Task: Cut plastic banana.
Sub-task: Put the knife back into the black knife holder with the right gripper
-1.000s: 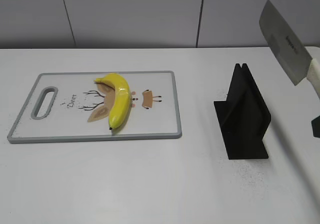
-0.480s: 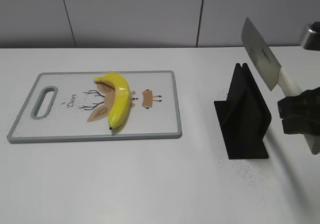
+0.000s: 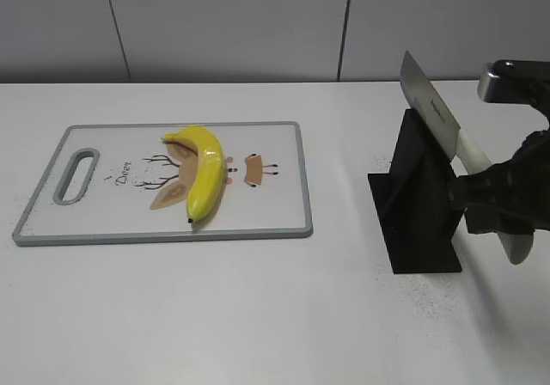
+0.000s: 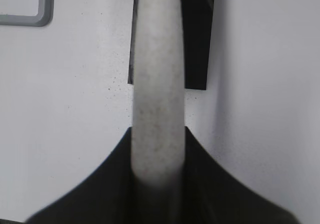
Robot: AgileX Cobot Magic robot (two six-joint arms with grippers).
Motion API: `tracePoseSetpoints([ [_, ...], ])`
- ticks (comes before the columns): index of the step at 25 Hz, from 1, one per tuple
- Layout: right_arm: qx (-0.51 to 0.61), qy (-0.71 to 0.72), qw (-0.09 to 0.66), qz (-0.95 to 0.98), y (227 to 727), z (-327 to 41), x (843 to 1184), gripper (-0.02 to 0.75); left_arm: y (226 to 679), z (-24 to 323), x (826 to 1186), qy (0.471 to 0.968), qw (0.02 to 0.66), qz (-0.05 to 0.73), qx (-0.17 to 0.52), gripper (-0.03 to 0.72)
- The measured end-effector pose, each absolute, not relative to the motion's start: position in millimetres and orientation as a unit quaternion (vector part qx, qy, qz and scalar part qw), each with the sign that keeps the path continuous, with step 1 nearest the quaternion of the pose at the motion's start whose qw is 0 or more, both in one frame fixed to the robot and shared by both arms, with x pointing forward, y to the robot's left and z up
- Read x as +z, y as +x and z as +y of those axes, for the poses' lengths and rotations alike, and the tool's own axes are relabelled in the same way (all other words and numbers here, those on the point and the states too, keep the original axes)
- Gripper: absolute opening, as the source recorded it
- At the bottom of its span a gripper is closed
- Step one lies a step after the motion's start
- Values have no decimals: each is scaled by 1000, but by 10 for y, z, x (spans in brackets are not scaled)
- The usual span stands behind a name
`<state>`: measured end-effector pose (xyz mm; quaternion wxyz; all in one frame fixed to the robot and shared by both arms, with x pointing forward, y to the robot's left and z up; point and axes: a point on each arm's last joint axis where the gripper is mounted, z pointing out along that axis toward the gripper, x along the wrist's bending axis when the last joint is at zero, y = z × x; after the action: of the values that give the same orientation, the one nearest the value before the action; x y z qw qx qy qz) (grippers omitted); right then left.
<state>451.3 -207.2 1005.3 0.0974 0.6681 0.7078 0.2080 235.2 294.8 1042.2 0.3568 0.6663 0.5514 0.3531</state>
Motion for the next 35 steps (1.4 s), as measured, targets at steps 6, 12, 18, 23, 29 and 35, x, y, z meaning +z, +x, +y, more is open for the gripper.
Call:
tracePoseSetpoints([
  [6,203,672,95,706,4544,-2059,10002,162,2352,2948,10422,666,357,551,353,532],
  [12,186,676,87,708,4597,-2036,9888,162,2352,2948,10422,666,357,551,353,527],
  [18,189,684,77,701,4593,-2021,9883,188,2353,2948,10419,666,357,552,353,526],
  [23,182,685,74,702,4592,-2021,9904,557,2353,2948,10419,666,357,552,353,526],
  [29,188,677,79,708,4684,-1981,10112,640,2354,2948,10418,667,356,552,353,526],
  [35,264,625,126,724,4766,-1946,10728,638,2354,2948,10419,666,357,551,353,526],
])
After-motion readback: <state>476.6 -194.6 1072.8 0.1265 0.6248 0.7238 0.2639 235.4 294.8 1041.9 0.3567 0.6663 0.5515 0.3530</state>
